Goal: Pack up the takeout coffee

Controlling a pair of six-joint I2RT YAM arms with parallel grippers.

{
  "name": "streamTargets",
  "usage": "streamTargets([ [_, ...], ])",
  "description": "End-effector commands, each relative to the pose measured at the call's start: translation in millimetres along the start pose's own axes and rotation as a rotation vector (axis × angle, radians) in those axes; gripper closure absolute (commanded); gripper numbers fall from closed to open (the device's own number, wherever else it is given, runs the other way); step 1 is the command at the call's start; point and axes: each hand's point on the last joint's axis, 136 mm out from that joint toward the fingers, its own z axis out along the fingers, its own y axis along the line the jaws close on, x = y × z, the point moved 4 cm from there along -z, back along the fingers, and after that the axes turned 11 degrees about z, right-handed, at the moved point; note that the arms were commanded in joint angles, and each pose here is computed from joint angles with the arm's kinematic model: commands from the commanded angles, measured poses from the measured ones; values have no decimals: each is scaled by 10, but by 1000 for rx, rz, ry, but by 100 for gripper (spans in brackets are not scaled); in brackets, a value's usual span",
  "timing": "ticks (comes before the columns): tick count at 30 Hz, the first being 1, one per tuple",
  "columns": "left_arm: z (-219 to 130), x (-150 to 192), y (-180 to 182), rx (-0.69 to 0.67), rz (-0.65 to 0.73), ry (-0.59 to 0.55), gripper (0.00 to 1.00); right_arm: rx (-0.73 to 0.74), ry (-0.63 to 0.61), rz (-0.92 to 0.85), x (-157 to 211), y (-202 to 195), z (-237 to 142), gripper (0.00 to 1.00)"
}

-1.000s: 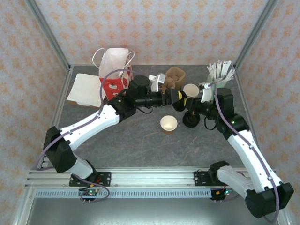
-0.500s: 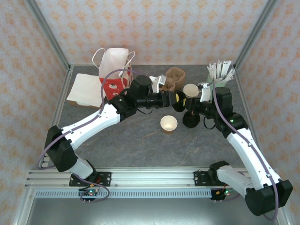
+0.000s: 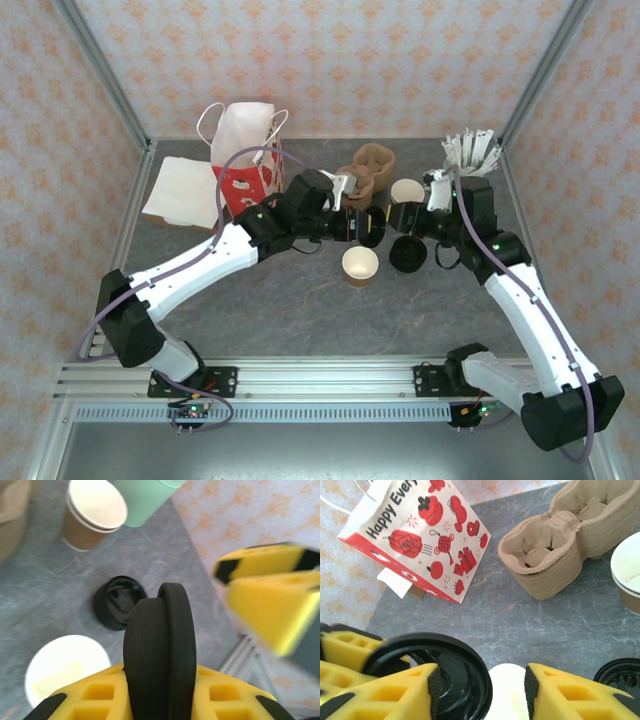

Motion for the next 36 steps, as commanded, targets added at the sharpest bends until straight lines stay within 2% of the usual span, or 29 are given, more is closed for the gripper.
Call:
streamTargets([
  [1, -282, -34, 140, -210, 181, -42, 79, 47, -40, 150, -140, 88, -187, 47],
  [3, -359, -18, 193, -303, 258, -64, 79, 17, -41, 290, -200, 176, -252, 42],
  [7, -508, -13, 210, -463, 439, -122, 79, -35, -26, 721, -259, 206, -218, 35],
  [9, -553, -6, 167, -528, 542, -137, 79, -109, 37, 920, -249, 250, -109, 36],
  [10, -572, -6, 134, -560, 597, -142, 79, -172, 79, 990, -271, 319, -51, 35],
  [12, -577, 12, 69, -605, 688, -145, 79, -207, 157, 1081, -260, 380, 30, 36],
  [15, -538, 48, -28, -637, 793, -142, 80, -196, 226, 1108, -224, 442, 88, 36],
  [19, -470, 76, -97, -658, 860, -128, 80, -170, 343, 1162, -103, 469, 169, 38],
  [29, -360, 110, -203, -631, 888, -122, 81, -128, 464, 1218, 97, 485, 292, 43],
  [36, -341, 101, -234, -621, 888, -126, 81, -113, 498, 1231, 161, 483, 313, 53],
])
